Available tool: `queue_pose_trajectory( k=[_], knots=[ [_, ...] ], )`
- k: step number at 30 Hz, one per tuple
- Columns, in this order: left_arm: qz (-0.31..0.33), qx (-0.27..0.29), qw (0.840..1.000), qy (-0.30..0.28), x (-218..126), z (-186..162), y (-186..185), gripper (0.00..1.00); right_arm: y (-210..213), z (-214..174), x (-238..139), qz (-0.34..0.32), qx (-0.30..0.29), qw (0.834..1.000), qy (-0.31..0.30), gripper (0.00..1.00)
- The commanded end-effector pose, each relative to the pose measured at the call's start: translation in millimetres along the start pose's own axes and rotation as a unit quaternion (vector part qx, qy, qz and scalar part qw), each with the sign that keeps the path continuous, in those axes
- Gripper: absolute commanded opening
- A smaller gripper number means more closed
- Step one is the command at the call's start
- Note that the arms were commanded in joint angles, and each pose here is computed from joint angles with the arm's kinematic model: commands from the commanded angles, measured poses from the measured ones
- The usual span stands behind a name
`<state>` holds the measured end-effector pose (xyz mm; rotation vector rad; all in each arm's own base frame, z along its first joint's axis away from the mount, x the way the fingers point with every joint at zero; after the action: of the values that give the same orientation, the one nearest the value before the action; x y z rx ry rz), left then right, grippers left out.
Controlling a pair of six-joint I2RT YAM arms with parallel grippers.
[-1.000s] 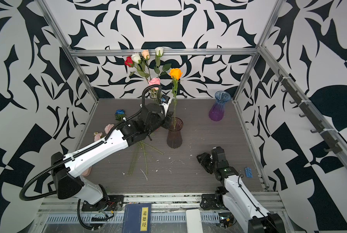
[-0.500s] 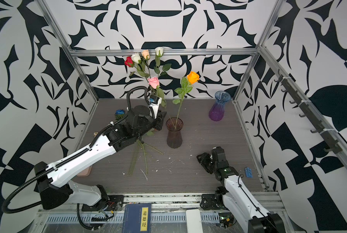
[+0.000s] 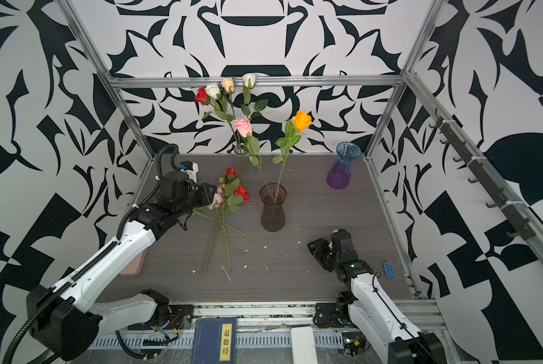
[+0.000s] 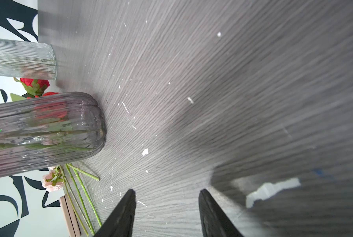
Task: Arrange the flowers into the vase
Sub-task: 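Release the orange rose and move the left gripper back to the bunch, then grasp the red rose stem in the bunch with the left gripper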
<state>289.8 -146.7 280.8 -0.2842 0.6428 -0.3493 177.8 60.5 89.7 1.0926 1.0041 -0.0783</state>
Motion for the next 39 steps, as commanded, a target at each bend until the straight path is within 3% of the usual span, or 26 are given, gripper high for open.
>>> queue_pose_trajectory(
  k=[1,13,21,39],
  knots=[
    [-0.030,-0.008,0.998,0.053,17.2,-20.7,1.6,0.33,2.2,1.8,0.3,0.007,-0.008,1.000,-0.003,0.53],
    [0.030,0.046,0.982,0.178,88.6,-51.4,25.0,0.27,1.9,1.7,0.3,0.006,-0.007,1.000,-0.003,0.53],
    [0.072,0.053,0.977,0.194,110.6,-67.8,44.5,0.28,2.1,1.9,1.4,0.005,-0.007,1.000,-0.001,0.53],
    [0.098,0.049,0.970,0.217,135.5,-74.8,62.6,0.28,3.0,2.7,3.3,0.003,-0.008,1.000,0.001,0.53]
  ],
)
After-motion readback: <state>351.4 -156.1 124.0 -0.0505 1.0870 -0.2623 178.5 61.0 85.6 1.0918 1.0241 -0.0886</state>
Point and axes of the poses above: each gripper's point midway between its finger pads, its own x axis out along the fingers, its own y axis along the line the jaws close on, z = x × y, the point moved 7 cm from there along -x, back along the fingers, and after that the axes turned 6 degrees about x, right-handed, at the moved point
